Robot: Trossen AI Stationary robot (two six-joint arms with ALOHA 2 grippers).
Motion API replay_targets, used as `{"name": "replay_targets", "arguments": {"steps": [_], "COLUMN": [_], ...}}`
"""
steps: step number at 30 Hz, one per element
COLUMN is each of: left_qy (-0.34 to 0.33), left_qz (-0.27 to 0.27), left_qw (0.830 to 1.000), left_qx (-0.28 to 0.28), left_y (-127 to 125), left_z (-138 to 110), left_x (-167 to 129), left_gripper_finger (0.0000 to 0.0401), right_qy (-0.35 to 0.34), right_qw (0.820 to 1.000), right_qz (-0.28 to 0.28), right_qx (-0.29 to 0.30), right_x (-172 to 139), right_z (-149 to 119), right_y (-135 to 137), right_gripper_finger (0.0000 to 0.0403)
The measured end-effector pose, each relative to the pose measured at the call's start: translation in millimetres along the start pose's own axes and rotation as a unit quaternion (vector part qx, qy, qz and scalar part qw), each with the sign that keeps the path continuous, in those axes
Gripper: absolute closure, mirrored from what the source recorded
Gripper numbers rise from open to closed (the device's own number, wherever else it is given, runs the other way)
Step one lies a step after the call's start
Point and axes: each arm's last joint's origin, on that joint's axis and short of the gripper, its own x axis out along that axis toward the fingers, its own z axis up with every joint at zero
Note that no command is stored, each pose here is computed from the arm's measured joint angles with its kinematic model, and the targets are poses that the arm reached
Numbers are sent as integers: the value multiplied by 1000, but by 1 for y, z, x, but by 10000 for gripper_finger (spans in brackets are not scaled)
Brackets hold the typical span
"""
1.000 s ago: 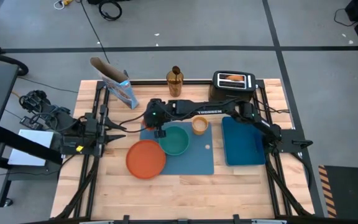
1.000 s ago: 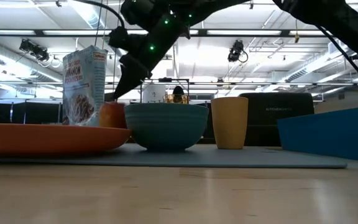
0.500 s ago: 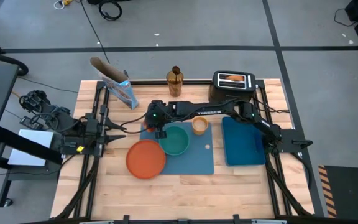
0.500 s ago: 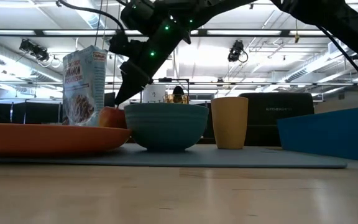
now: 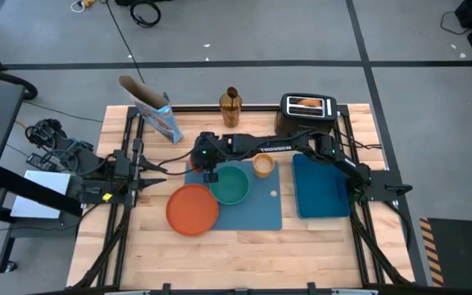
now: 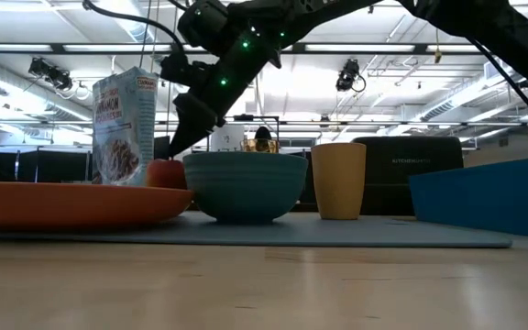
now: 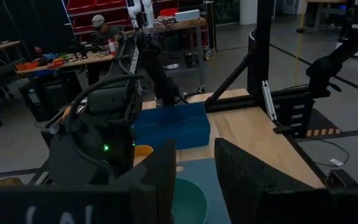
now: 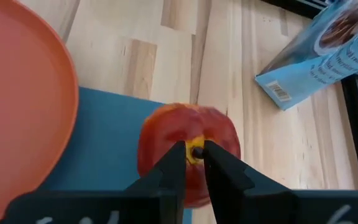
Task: Arrange a breakfast setting
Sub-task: Put the apple on the light blue mat, then put the black spoon on the blue mat
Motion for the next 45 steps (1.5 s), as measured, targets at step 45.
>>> {"name": "replay_targets", "arguments": {"steps": [45], "left_qy": [40], "left_qz": [0], "left_qw": [999], "left_qx": [-10], "left_y": [-2], "left_z": [-9], "left_x": [3], "left_gripper_finger": [283], "right_qy": [-29], "right_qw": [961], "right_qz": [-204], "right_qx": [185], "right_x": [-187], "right_z": [16], "right_y": [-95], "right_gripper_finger": [214]}}
